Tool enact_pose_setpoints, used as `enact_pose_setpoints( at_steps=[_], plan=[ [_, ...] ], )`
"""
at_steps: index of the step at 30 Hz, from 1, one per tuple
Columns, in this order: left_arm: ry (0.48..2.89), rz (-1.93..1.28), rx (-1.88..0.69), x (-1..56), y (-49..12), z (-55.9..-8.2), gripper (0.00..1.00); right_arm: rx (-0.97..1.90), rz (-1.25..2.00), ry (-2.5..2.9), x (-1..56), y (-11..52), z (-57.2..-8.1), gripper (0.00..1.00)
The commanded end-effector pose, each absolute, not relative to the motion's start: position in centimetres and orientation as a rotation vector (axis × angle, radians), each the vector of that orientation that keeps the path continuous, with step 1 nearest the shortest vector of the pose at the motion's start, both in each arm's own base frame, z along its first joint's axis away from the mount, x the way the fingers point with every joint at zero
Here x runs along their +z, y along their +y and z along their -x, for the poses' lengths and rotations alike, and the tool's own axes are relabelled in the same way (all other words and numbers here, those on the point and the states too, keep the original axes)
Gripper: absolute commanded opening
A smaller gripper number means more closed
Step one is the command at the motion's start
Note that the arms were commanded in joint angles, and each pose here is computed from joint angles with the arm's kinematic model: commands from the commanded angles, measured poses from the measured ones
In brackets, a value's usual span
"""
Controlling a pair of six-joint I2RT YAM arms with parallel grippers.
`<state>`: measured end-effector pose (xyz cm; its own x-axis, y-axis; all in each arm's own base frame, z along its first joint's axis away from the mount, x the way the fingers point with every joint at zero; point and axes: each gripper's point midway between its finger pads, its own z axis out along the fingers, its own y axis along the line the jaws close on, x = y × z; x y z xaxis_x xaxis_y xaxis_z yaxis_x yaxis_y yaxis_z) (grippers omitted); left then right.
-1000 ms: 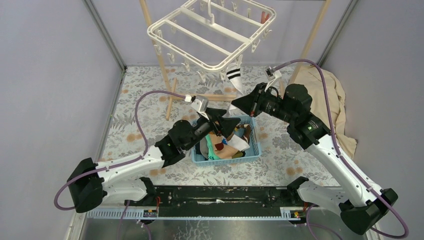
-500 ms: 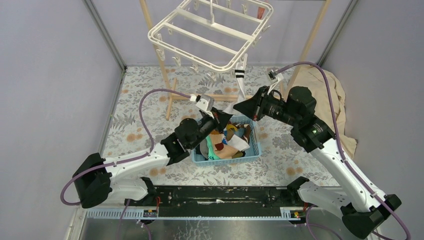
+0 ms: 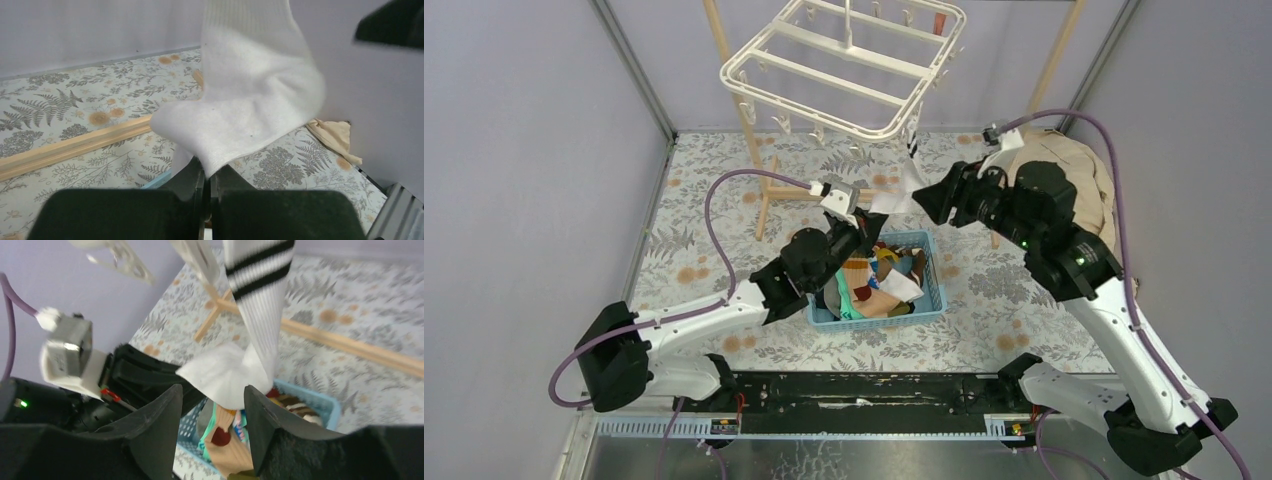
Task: Remove the socks clipped to the hanger
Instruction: Remove the sock from the hanger.
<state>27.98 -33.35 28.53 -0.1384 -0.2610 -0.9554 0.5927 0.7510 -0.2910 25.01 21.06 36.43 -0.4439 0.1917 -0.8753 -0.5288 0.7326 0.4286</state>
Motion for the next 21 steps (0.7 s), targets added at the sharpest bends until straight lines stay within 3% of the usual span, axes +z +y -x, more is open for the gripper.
enact_pose_setpoints(
  at_steps=[1,8,21],
  plan=[
    [1.507,-0.263,-0.691,30.0,-33.2,-28.9,0.03,0.645,0.193,1.736,41.6,18.0,-26.9,0.56],
    [1.512,-0.255,-0.673,29.7,-33.2,-29.3,0.03,0.487,0.076,1.622,45.1,16.2,-30.6,0.57],
    [1.505,-0.254,-0.684,30.5,-33.5,-29.3,0.03,0.453,0.01,1.518,45.3,17.2,-34.6,0.58]
  ],
)
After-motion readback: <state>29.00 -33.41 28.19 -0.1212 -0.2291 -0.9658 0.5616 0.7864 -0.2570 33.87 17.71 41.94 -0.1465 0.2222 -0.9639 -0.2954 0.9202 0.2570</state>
